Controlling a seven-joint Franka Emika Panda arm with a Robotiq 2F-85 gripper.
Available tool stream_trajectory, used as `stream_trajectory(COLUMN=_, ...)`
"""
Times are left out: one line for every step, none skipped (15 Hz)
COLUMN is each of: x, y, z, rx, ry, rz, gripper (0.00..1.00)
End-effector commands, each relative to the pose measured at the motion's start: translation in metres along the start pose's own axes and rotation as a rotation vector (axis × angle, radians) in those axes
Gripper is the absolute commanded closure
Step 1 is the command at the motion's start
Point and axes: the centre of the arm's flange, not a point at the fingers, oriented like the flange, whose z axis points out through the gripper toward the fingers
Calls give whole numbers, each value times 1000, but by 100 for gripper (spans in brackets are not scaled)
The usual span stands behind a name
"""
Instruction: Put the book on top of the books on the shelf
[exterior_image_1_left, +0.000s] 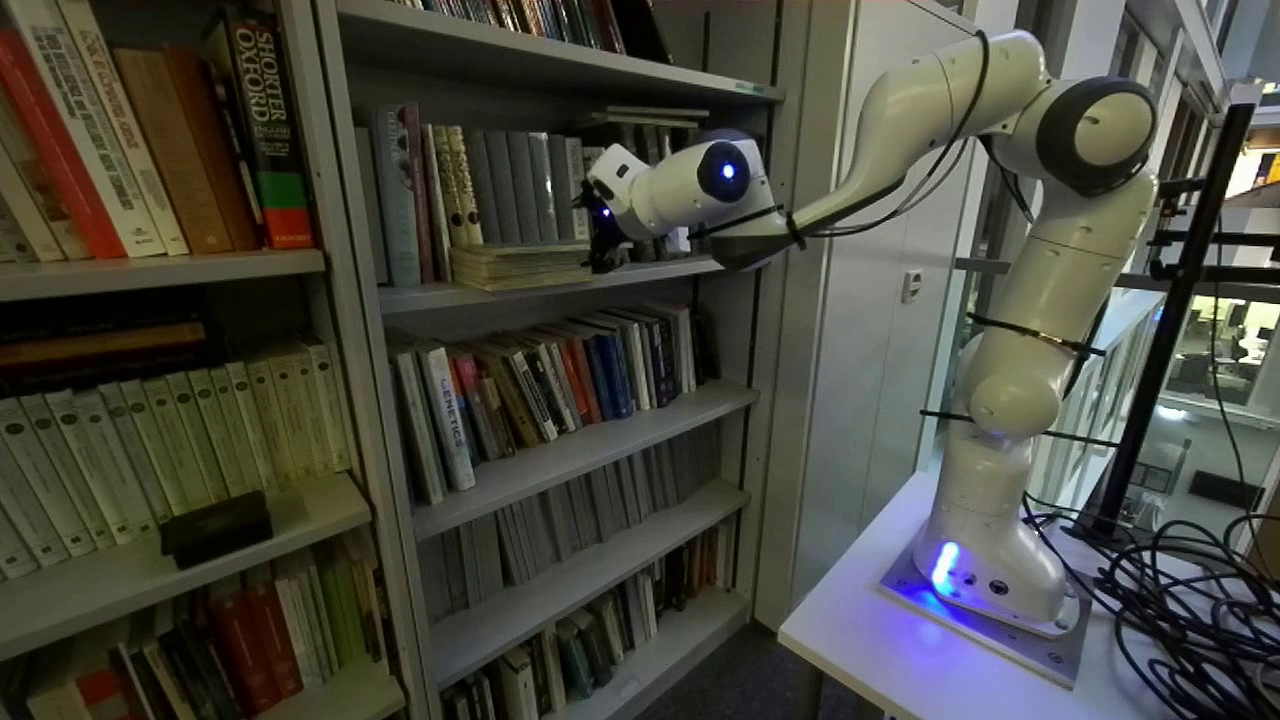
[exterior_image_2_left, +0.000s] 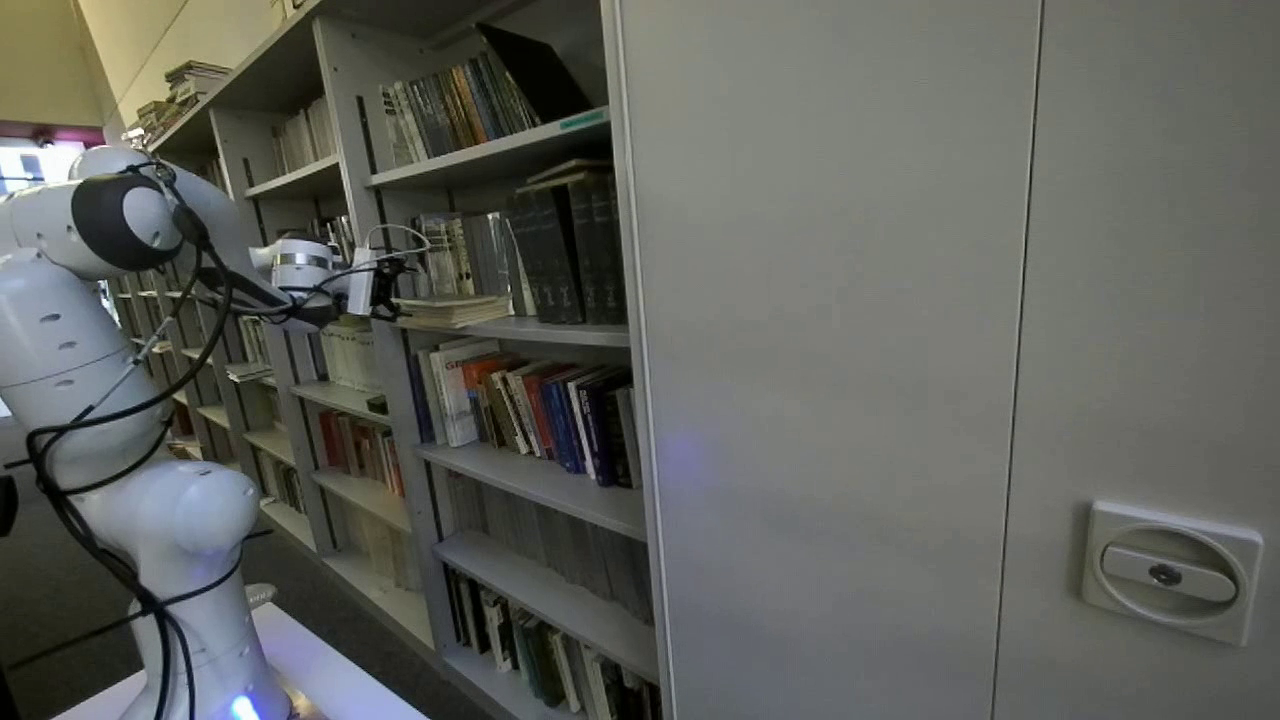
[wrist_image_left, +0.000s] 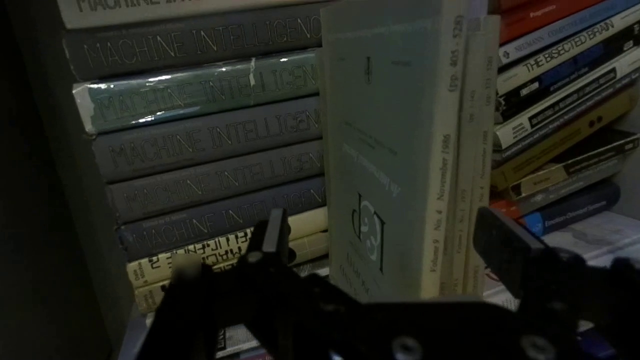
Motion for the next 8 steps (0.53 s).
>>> stream_trajectory(x=-17, y=-14, z=13, rx=-24, ry=-43, rz=7, gripper=0)
stream_trajectory(x=-20, y=-17, z=18, rx=-21, ry=-53, rz=8, gripper=0)
stream_trajectory(x=-22, y=-19, z=21, rx=-21, ry=-60, rz=8, gripper=0)
stream_trajectory(x=-22, y=-18, z=25, rx=-23, ry=-67, rz=9, gripper=0)
stream_trajectory(x=-23, y=-17, z=28, rx=-26, ry=-72, rz=12, gripper=0)
stream_trajectory(x=-23, y=-15, z=31, rx=-31, ry=-77, rz=12, gripper=0)
stream_trajectory(x=-24, y=-14, z=34, rx=-36, ry=-81, rz=12, gripper=0)
stream_trajectory(x=-23, y=-10, z=35, rx=-41, ry=-82, rz=13, gripper=0)
